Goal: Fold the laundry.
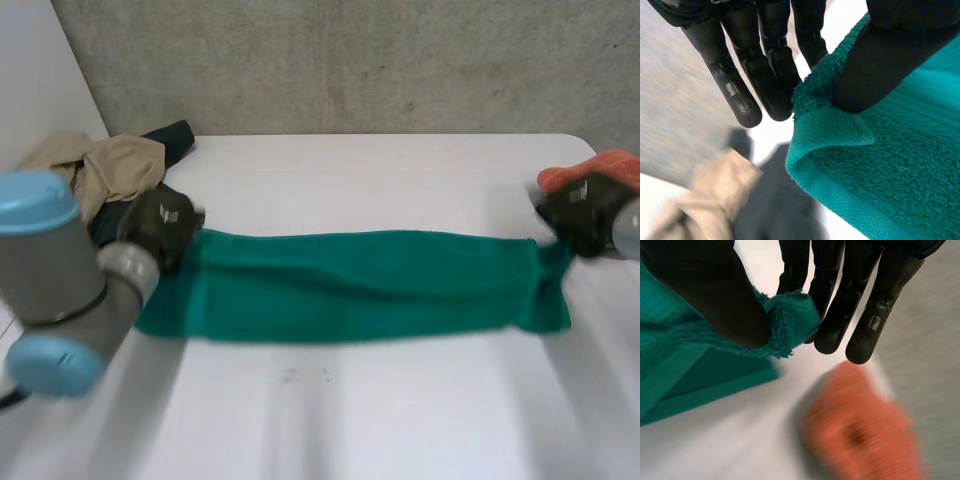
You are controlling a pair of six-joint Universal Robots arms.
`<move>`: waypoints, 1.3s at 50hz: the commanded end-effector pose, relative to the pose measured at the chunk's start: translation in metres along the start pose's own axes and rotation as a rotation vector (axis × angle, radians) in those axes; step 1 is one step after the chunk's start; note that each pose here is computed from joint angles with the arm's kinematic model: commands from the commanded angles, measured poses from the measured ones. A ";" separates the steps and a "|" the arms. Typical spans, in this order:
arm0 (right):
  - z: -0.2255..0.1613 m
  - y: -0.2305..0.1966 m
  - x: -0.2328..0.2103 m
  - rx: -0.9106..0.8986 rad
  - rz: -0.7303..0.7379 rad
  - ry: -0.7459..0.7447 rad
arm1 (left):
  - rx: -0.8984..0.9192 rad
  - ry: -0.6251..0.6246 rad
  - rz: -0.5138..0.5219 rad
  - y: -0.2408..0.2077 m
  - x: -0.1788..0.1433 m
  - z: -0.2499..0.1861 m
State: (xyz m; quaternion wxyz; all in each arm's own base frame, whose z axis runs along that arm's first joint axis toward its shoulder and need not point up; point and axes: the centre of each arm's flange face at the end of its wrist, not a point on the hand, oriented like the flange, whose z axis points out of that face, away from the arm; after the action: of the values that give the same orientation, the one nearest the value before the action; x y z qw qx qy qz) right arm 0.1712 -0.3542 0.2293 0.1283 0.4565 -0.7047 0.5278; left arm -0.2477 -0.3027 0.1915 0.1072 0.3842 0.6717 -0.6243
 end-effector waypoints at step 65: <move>-0.041 0.075 -0.035 -0.242 -0.087 -0.080 | -0.205 0.143 -0.019 0.025 0.017 -0.077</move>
State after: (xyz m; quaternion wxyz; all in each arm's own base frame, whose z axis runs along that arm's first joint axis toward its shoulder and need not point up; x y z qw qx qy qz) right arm 0.1107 -0.2588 0.2075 0.1705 0.5056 -0.7614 0.3682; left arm -0.1999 -0.1809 0.1816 0.0782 0.4337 0.7828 -0.4393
